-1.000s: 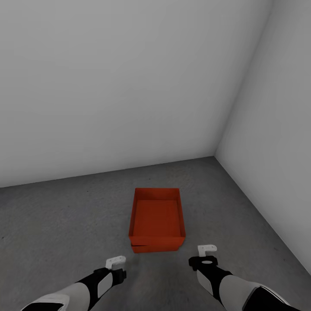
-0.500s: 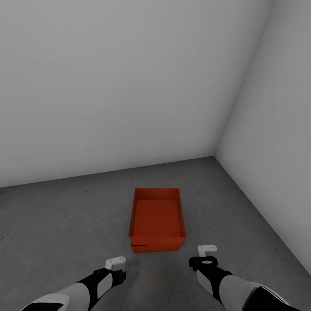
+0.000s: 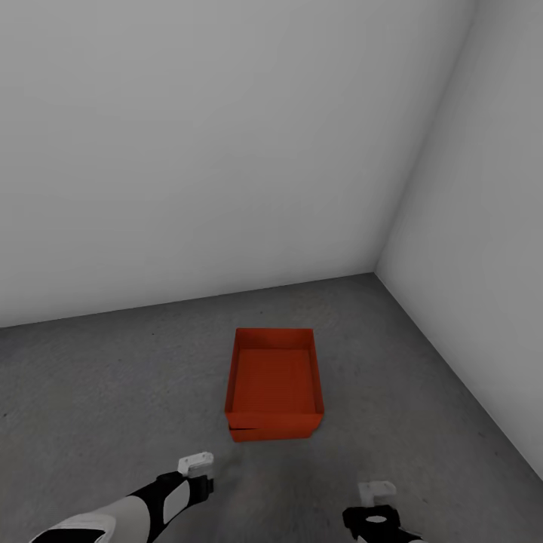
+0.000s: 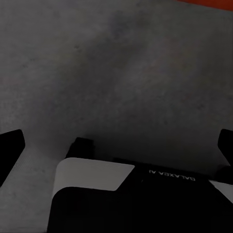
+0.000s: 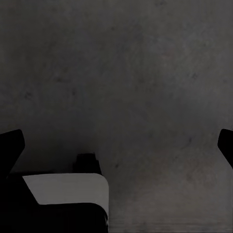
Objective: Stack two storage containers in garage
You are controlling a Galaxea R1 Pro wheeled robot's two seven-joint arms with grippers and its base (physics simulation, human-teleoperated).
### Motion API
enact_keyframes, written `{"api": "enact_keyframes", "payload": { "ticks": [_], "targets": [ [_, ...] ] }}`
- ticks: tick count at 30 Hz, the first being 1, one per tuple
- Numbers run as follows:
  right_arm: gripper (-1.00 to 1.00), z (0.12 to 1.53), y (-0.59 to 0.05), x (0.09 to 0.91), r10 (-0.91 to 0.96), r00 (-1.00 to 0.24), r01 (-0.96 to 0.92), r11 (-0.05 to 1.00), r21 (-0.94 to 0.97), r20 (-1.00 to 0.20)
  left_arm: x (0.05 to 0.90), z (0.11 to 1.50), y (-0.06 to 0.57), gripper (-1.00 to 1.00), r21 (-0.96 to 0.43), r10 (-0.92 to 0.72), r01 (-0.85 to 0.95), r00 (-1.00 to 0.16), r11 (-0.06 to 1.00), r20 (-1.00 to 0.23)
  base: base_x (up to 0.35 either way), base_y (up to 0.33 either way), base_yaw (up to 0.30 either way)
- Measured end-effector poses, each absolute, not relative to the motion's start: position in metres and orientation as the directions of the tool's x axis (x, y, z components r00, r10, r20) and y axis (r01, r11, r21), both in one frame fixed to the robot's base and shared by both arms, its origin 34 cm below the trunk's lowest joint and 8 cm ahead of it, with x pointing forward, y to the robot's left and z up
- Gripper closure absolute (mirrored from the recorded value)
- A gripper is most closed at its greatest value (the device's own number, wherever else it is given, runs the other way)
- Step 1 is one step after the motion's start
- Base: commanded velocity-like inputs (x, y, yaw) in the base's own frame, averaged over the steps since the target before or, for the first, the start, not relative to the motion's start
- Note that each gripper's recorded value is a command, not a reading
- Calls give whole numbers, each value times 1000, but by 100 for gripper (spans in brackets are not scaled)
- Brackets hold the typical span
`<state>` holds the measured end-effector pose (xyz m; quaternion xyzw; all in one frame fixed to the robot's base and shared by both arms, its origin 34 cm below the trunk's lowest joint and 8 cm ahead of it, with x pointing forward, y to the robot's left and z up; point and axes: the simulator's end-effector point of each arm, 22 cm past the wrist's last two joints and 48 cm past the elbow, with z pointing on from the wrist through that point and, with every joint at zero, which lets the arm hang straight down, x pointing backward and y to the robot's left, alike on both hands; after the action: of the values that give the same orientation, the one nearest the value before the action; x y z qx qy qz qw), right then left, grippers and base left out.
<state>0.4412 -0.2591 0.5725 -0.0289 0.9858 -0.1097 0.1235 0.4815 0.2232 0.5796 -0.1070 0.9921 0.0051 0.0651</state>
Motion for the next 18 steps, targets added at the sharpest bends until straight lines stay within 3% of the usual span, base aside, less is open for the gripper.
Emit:
{"api": "enact_keyframes", "payload": {
  "ticks": [9, 18],
  "targets": [
    [-100, 557, -260, 327, -95, -988, -67, 973, -219, -119, 456, 573, 233, -100, 13, -215, -218, -970, 976, -110, 0, 0, 0],
    [-100, 559, -259, 303, -113, -986, -84, 973, -216, -124, 433, 571, 233, -100, 19, -215, -218, -973, 976, -88, 0, 0, 0]
  ]
}}
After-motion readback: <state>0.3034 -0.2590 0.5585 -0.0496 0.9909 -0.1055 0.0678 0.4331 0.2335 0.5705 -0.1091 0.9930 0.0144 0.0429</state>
